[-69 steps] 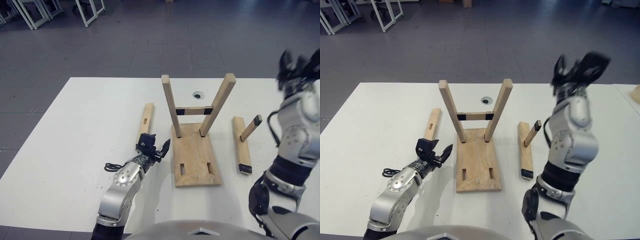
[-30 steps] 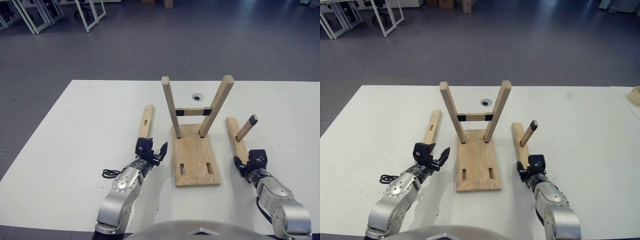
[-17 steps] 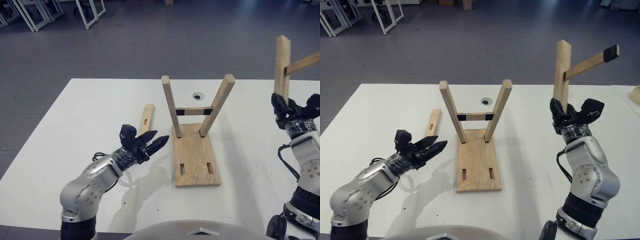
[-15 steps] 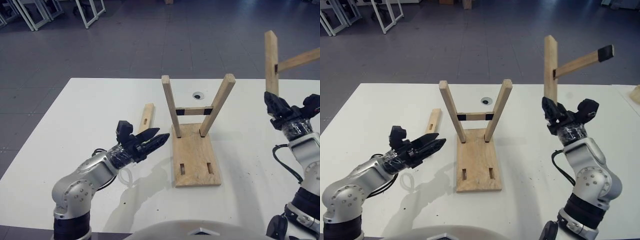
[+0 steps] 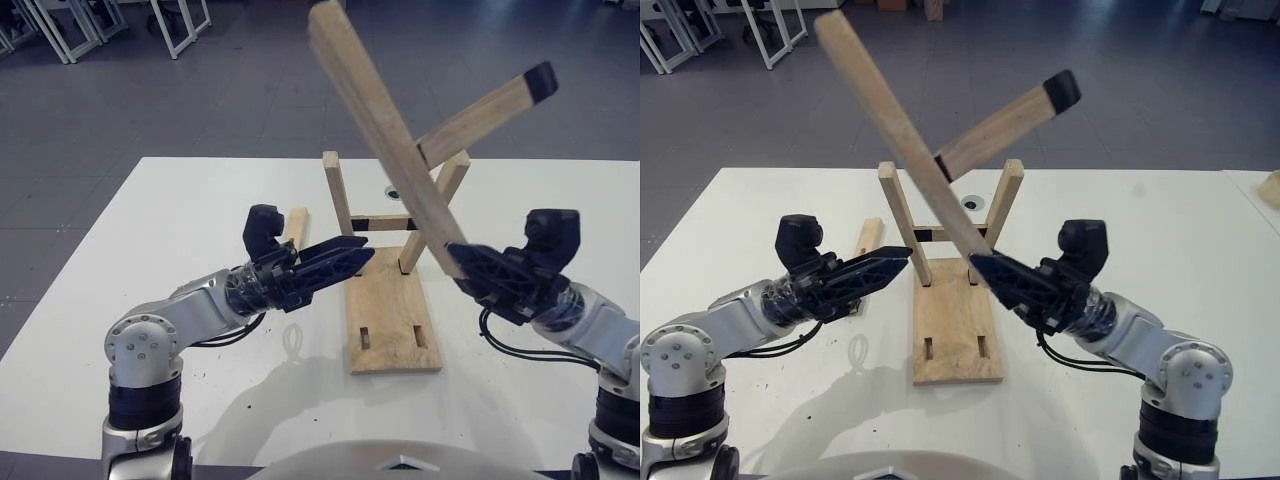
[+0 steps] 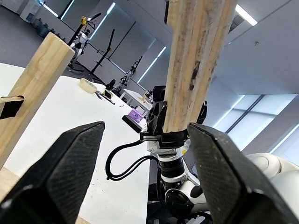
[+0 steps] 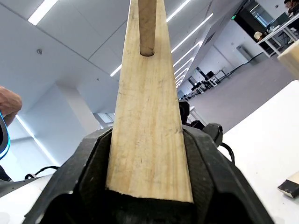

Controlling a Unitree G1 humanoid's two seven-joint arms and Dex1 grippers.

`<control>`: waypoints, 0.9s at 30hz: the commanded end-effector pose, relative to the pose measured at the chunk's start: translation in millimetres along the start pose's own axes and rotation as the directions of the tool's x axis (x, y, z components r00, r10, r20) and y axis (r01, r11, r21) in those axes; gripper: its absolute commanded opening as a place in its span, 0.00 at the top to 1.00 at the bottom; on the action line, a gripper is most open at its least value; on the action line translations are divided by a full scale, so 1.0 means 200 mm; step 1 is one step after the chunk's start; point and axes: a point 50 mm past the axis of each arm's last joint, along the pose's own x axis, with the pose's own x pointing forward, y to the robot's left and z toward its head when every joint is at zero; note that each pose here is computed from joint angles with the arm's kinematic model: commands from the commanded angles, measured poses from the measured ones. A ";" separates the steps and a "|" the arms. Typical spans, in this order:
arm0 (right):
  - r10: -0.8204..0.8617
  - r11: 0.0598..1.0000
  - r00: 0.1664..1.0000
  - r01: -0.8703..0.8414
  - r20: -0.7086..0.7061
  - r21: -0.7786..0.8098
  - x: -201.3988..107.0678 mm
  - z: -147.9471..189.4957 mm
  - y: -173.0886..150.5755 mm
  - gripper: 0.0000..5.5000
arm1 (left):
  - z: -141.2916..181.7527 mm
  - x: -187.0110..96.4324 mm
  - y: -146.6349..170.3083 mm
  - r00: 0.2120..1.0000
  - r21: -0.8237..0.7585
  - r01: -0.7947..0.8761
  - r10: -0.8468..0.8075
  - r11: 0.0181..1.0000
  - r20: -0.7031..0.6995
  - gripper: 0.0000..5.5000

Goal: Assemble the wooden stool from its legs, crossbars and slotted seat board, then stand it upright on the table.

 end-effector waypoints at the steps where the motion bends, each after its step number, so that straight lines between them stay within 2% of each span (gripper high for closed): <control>1: -0.008 1.000 0.997 0.008 -0.082 -0.004 0.01 -0.02 -0.03 0.63 | 0.00 0.01 -0.01 0.999 -0.012 0.007 -0.008 1.000 -0.039 0.40; 9: -0.001 1.000 0.979 0.002 -0.201 0.007 0.04 -0.13 -0.09 0.63 | 0.00 0.04 -0.01 0.997 -0.030 0.043 -0.045 0.999 -0.068 0.40; 15: -0.037 0.999 0.960 0.025 -0.276 -0.046 0.06 -0.19 -0.13 0.63 | -0.01 0.05 -0.03 0.994 -0.074 0.083 -0.088 0.994 -0.059 0.40; 21: -0.064 0.995 0.952 0.038 -0.300 -0.092 0.04 -0.18 -0.15 0.63 | -0.02 0.03 -0.05 0.989 -0.118 0.097 -0.109 0.988 -0.103 0.57; 25: -0.081 0.993 0.949 0.050 -0.303 -0.110 0.04 -0.16 -0.15 0.63 | -0.01 0.02 -0.06 0.987 -0.129 0.101 -0.116 0.987 -0.115 0.58; 27: -0.103 0.987 0.948 0.060 -0.302 -0.147 0.04 -0.15 -0.16 0.63 | 0.01 0.03 -0.05 0.990 -0.142 0.111 -0.122 0.984 -0.071 0.58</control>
